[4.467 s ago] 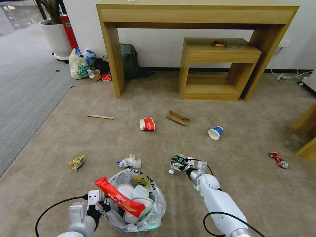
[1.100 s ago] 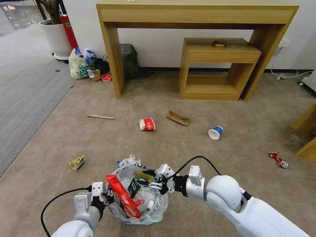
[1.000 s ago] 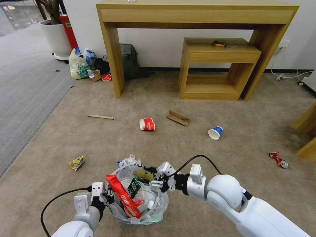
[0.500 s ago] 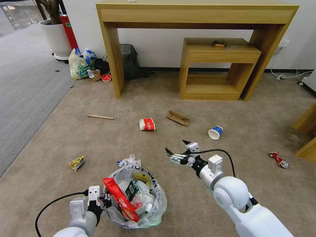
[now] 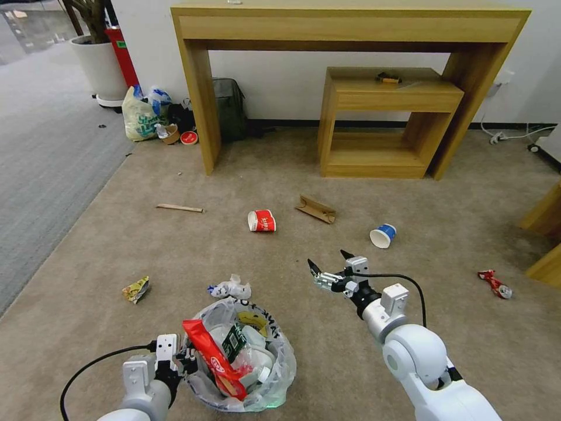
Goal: Pick up the trash bin and place the garbage on the floor into it.
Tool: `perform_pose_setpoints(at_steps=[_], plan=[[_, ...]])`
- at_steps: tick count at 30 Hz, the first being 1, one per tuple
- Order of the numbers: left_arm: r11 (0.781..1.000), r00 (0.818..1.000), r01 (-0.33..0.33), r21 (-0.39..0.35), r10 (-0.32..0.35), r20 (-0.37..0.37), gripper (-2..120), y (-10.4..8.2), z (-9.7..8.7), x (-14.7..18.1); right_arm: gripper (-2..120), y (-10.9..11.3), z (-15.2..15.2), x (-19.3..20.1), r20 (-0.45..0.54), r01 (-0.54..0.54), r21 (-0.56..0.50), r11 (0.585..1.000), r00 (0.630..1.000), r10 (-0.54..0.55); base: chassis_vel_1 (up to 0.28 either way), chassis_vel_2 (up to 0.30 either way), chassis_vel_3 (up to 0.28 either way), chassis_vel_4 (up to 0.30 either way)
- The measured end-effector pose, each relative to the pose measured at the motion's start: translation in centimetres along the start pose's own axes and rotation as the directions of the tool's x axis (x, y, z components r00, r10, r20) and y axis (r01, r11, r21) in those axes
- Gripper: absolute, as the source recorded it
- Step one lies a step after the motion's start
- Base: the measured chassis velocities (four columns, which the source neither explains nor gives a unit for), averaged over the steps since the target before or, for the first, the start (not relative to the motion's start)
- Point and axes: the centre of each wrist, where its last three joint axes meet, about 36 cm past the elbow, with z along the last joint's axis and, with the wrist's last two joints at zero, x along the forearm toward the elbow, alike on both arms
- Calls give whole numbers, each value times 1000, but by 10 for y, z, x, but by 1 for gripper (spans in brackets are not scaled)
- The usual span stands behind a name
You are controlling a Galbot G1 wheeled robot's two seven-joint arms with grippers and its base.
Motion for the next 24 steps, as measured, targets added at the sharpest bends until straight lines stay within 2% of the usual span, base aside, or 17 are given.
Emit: perform_pose_setpoints(at_steps=[24], plan=[[1000, 1000, -4, -3, 4, 7, 0, 3, 2, 2, 100, -1, 7, -3, -37, 12, -12, 1000, 999, -12, 158, 158, -162, -164]])
